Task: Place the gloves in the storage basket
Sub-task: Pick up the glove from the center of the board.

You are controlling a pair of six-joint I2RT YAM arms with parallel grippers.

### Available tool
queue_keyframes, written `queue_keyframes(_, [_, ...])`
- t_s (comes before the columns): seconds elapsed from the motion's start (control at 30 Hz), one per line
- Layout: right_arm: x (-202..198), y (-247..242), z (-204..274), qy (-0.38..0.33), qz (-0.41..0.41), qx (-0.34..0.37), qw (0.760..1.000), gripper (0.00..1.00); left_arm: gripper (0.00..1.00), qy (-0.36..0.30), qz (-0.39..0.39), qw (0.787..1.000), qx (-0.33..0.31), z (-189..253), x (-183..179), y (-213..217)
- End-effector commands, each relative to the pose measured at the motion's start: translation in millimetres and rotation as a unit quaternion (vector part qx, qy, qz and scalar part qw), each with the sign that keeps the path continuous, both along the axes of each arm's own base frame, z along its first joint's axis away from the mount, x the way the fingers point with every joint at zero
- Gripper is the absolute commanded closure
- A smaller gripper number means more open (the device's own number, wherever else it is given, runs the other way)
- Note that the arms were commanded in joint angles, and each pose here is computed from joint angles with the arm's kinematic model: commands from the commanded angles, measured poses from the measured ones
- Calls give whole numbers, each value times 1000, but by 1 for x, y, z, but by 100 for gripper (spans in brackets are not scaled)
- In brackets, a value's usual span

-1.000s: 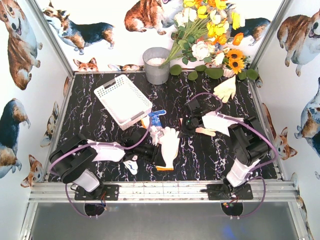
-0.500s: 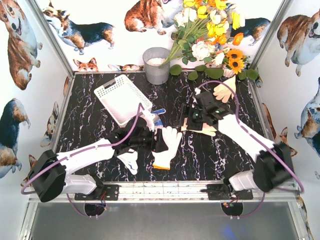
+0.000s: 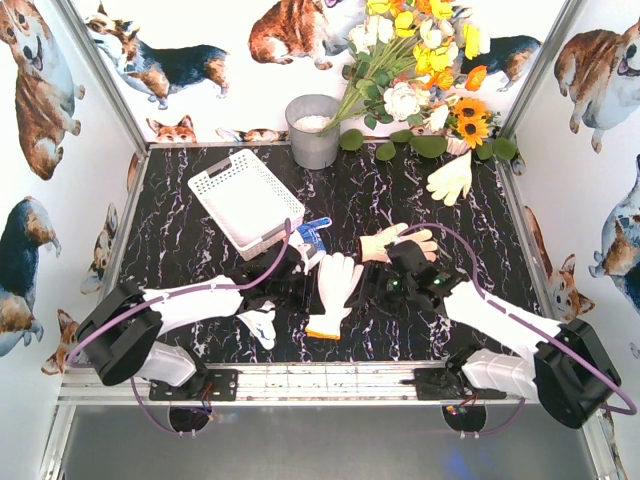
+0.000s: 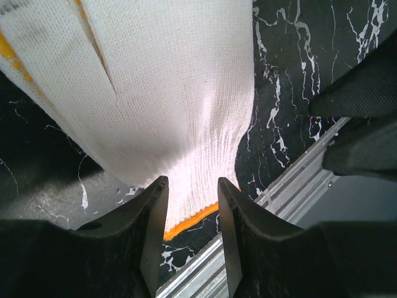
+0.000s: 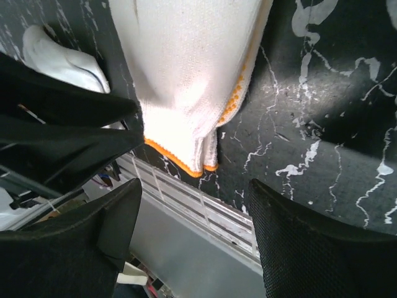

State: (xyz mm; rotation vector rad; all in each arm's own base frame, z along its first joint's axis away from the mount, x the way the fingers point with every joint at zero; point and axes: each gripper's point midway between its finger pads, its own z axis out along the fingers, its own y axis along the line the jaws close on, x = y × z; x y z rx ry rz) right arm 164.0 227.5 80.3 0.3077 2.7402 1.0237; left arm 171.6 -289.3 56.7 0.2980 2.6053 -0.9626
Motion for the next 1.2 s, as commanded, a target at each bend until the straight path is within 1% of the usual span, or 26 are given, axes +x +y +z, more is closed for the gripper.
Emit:
queue_keyframes(0.0, [16,13,23,-49,-39,46,997,29,69,-5,-10,1000,-14,-2,6,-5])
queue_keyframes(0.17, [7,17,8,-33,-40,51,997,30,75,3,-10,1000,-12,-14,4,0])
queue_keyframes(0.23, [3,21,2,-26,-37,49,998,31,78,4,-15,999,-28,-12,2,-4])
queue_keyframes(0.3, [1,26,-6,-20,-39,48,998,33,78,5,-18,999,-44,-12,0,-7])
queue_keyframes(0.37, [0,32,-16,-7,-44,56,997,35,79,9,-18,999,-50,-16,-2,-8])
queue_keyframes(0.4, [-1,35,-18,-4,-44,64,997,41,80,12,-19,998,-50,-18,-3,-8])
queue_keyframes(0.47, [-1,38,-24,-1,-50,68,996,47,81,19,-24,998,-53,-21,-7,-8])
queue_keyframes(0.67, [-4,37,-46,14,-48,44,998,53,81,24,-26,999,-38,-33,-16,3])
queue_keyframes(0.77, [-10,41,-54,24,-45,45,998,54,82,30,-31,999,-30,-40,-18,5])
queue_keyframes(0.9, [-19,50,-57,33,-32,38,998,58,83,35,-18,999,-23,-47,-15,5])
queue_keyframes(0.97, [-21,51,-56,35,-33,34,998,58,84,37,-12,999,-22,-48,-14,5])
queue_keyframes(1.07, [-22,52,-55,37,-36,36,998,55,84,40,0,999,-13,-52,-14,10])
queue_keyframes(1.17, [-21,55,-52,35,-36,40,998,55,84,43,5,999,-11,-54,-18,14])
